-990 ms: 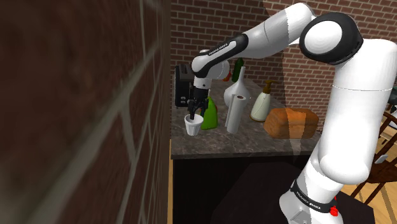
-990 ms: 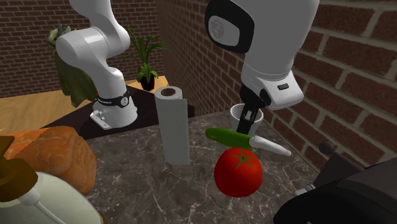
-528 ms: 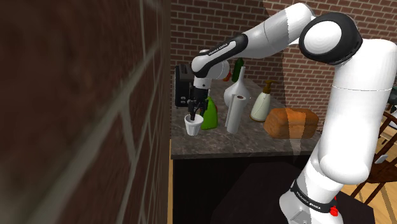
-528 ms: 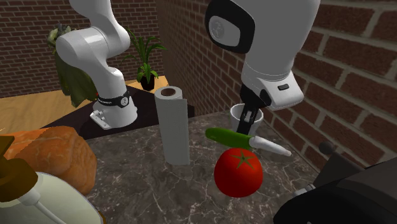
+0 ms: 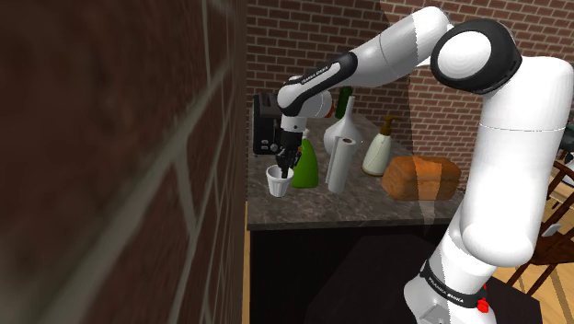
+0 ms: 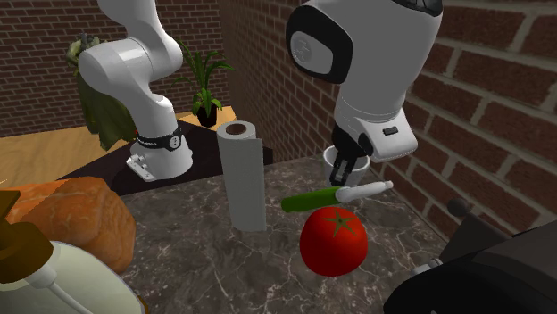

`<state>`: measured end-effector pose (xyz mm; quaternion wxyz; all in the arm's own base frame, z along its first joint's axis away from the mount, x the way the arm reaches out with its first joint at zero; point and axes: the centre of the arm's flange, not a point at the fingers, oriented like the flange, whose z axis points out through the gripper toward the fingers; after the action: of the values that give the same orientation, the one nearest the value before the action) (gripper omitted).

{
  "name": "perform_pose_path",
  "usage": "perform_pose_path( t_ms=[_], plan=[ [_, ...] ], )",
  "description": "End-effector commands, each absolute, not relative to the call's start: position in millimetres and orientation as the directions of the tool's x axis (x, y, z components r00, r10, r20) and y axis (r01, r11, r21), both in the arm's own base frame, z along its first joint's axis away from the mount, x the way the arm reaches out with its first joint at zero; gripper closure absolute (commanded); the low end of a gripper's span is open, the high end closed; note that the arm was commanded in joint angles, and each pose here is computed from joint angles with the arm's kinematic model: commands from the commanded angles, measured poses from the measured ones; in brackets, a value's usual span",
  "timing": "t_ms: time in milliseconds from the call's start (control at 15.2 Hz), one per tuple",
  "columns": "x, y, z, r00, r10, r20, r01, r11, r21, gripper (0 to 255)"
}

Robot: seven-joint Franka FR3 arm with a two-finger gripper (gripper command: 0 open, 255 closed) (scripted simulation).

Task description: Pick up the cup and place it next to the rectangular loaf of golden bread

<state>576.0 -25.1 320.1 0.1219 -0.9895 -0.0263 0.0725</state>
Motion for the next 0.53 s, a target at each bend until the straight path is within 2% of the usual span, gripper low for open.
perform_pose_path(
  t_ms=[0, 462],
  plan=[
    [577, -27, 318, 0.987, 0.07, -0.143, 0.033, -0.969, -0.245, 255],
    [577, -27, 354, 0.987, 0.07, -0.143, 0.033, -0.969, -0.245, 255]
  ],
)
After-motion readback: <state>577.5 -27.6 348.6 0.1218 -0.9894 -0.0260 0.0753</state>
